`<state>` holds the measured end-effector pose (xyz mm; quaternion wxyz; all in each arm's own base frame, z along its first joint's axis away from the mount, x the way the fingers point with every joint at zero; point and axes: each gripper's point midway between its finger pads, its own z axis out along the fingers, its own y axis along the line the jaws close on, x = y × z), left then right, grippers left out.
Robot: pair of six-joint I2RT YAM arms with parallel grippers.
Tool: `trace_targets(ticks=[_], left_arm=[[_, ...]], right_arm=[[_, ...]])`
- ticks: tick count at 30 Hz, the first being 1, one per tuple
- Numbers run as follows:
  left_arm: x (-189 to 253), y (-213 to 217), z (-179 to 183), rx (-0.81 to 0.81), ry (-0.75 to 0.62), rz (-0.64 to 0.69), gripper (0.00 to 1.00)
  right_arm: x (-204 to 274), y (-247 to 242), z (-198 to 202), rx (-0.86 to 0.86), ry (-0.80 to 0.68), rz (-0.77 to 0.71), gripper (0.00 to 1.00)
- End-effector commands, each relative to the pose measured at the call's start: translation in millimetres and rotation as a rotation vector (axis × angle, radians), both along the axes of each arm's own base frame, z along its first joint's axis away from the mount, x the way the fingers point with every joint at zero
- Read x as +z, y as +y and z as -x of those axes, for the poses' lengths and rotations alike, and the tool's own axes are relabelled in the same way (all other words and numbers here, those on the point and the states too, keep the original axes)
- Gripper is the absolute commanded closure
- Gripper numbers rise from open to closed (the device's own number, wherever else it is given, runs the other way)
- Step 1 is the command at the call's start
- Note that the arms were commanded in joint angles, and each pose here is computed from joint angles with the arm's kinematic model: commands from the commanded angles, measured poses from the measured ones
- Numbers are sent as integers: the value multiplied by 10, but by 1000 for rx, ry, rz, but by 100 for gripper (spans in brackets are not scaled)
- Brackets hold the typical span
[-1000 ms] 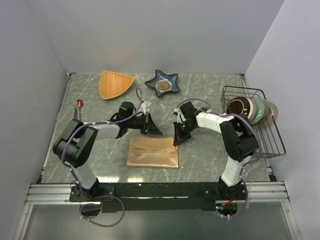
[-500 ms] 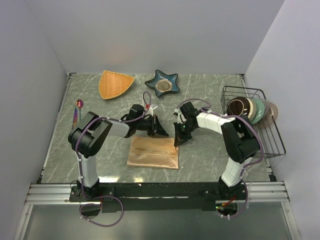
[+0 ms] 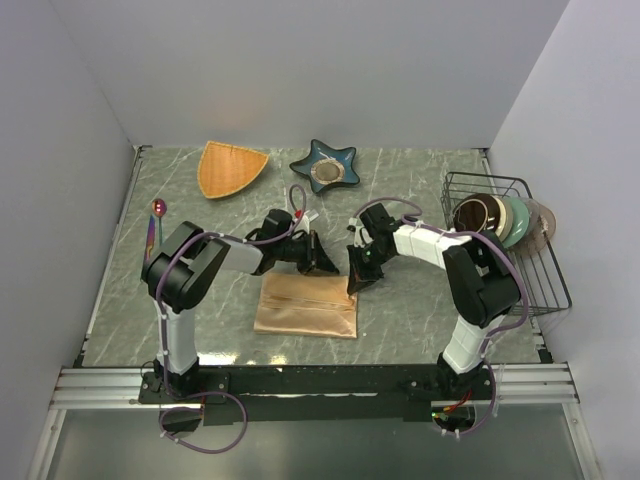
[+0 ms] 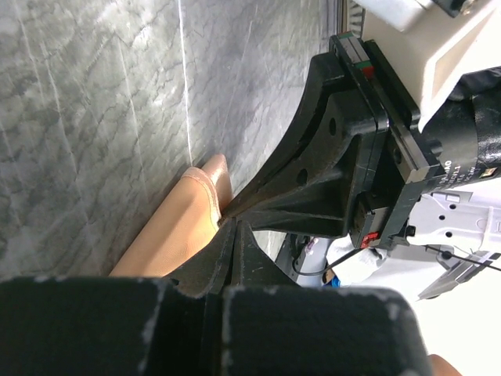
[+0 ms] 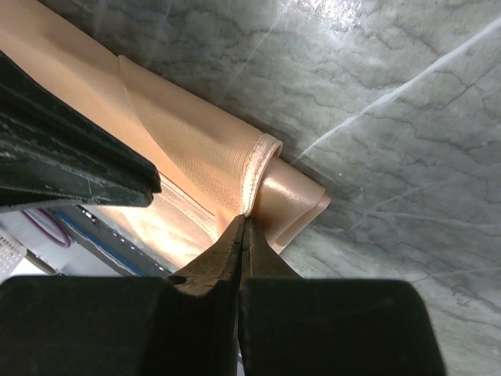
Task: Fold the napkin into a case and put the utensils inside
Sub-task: Fold the lower triangle-folded napkin at the center of the board.
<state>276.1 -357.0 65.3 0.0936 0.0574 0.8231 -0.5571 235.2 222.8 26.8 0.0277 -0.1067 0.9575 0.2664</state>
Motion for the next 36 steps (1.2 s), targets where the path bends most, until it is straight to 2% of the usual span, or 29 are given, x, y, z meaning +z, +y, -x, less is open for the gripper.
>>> trace_targets(ticks=[1, 10, 13, 17, 21, 22, 29, 32, 36], left_arm=[[-34, -70, -34, -7, -22, -10, 99], [-500, 20, 63, -12, 45, -158, 99], [-687, 66, 63, -5, 83, -222, 99], [-773, 69, 42, 2, 89, -244, 99], [-799, 81, 40, 1, 87, -257, 99], [-798, 87, 41, 2, 84, -260, 99], [-803, 101, 63, -5, 85, -263, 99], [-799, 90, 49, -5, 82, -261, 99], [-823, 102, 36, -1, 84, -265, 99]], right_arm=[[-116, 18, 38, 6, 23, 12, 100], [-107, 29, 5, 23, 19, 7, 100], [125, 8, -32, 41, -2, -19, 90], [558, 115, -163, 41, -39, -187, 75], [726, 213, -242, -3, -97, -264, 69], [744, 249, -313, -15, -127, -287, 69], [437, 320, -217, -66, -9, -305, 74], [248, 273, -103, -70, 37, -285, 78], [-25, 170, 94, -75, 105, -238, 78]])
